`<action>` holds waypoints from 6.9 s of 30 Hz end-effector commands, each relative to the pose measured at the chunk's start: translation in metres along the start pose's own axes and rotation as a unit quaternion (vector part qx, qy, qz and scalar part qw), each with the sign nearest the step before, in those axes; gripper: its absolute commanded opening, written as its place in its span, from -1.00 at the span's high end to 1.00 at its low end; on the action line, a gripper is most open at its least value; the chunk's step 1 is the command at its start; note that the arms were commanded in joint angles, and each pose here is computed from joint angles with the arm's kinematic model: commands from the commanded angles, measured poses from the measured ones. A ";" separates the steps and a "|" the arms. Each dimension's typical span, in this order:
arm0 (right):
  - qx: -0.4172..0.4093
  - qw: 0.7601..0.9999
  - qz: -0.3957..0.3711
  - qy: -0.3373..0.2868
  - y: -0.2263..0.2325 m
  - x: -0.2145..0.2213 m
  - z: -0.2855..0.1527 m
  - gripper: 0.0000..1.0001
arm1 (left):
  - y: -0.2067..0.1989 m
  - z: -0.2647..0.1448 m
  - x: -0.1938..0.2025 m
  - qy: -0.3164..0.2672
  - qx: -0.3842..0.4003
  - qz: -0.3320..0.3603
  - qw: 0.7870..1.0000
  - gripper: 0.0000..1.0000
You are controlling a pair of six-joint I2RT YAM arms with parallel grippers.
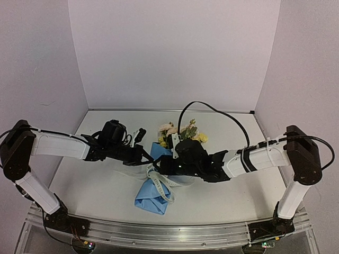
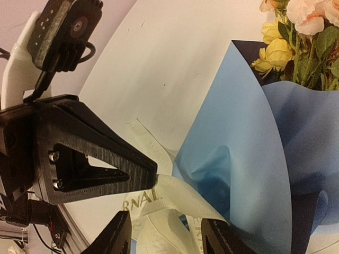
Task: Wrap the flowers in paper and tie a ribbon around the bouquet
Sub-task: Cross the half-tied ribbon over the folded bouquet, then adjust the ribbon on the folded bouquet.
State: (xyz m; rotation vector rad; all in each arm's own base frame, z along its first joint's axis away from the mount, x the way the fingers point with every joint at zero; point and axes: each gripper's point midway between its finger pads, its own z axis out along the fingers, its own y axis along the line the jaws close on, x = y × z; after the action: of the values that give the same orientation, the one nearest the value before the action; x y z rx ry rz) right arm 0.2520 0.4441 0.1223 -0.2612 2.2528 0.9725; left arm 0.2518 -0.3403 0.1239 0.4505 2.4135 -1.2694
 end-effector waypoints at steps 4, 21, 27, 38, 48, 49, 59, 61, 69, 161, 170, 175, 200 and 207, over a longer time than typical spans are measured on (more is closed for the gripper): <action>0.023 0.999 0.037 -0.009 -0.003 -0.011 0.011 0.13 | -0.013 -0.005 -0.005 -0.014 0.026 0.019 0.999 1.00; 0.045 0.998 0.047 -0.002 -0.009 -0.012 0.019 1.00 | -0.007 0.000 0.002 -0.006 0.029 0.009 1.000 1.00; 0.038 0.999 0.038 0.005 -0.007 -0.011 0.014 1.00 | -0.002 0.002 -0.001 -0.016 0.022 -0.005 1.000 0.93; 0.029 0.999 0.027 0.019 -0.005 -0.002 0.008 1.00 | 0.003 0.008 -0.001 -0.016 0.020 -0.025 0.999 0.74; 0.012 1.000 0.024 0.008 0.000 -0.003 0.004 1.00 | 0.005 0.003 0.011 0.006 0.014 -0.023 1.000 0.56; 0.007 1.000 0.025 0.007 0.001 -0.003 0.004 1.00 | 0.004 0.003 0.014 0.012 0.015 -0.020 1.000 0.59; -0.014 0.999 0.031 -0.008 0.003 -0.003 0.003 1.00 | 0.002 0.009 0.033 0.070 0.037 -0.018 0.997 0.64; -0.014 0.999 0.031 -0.007 0.003 -0.002 0.003 1.00 | 0.000 0.009 0.035 0.078 0.043 -0.015 0.996 0.61; -0.015 0.999 0.031 -0.008 0.004 -0.004 0.004 1.00 | -0.004 0.013 0.036 0.097 0.054 -0.011 0.994 0.52; 0.134 0.973 -0.078 0.170 -0.011 0.097 -0.061 -0.41 | 0.017 -0.036 0.018 -0.044 -0.043 0.004 0.998 1.00; 0.158 0.969 -0.045 0.185 -0.024 0.113 -0.053 0.19 | 0.018 -0.042 0.017 -0.052 -0.053 0.005 0.997 1.00; 0.177 0.961 -0.051 0.205 -0.032 0.121 -0.054 0.69 | 0.019 -0.044 0.017 -0.055 -0.059 0.005 0.997 1.00; 0.366 0.868 -0.251 0.220 -0.106 0.021 -0.117 1.00 | 0.035 -0.034 0.005 -0.036 -0.077 -0.002 0.996 1.00; 0.282 0.886 -0.240 0.278 -0.090 0.056 -0.108 0.69 | 0.007 -0.027 -0.002 -0.025 -0.008 0.027 0.999 1.00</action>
State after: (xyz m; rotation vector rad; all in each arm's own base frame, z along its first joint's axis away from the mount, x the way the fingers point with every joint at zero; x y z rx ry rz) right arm 0.2135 0.2992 0.0951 -0.7582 2.6181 -0.1815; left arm 0.2486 -0.2926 0.1042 0.3536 2.4651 -1.0971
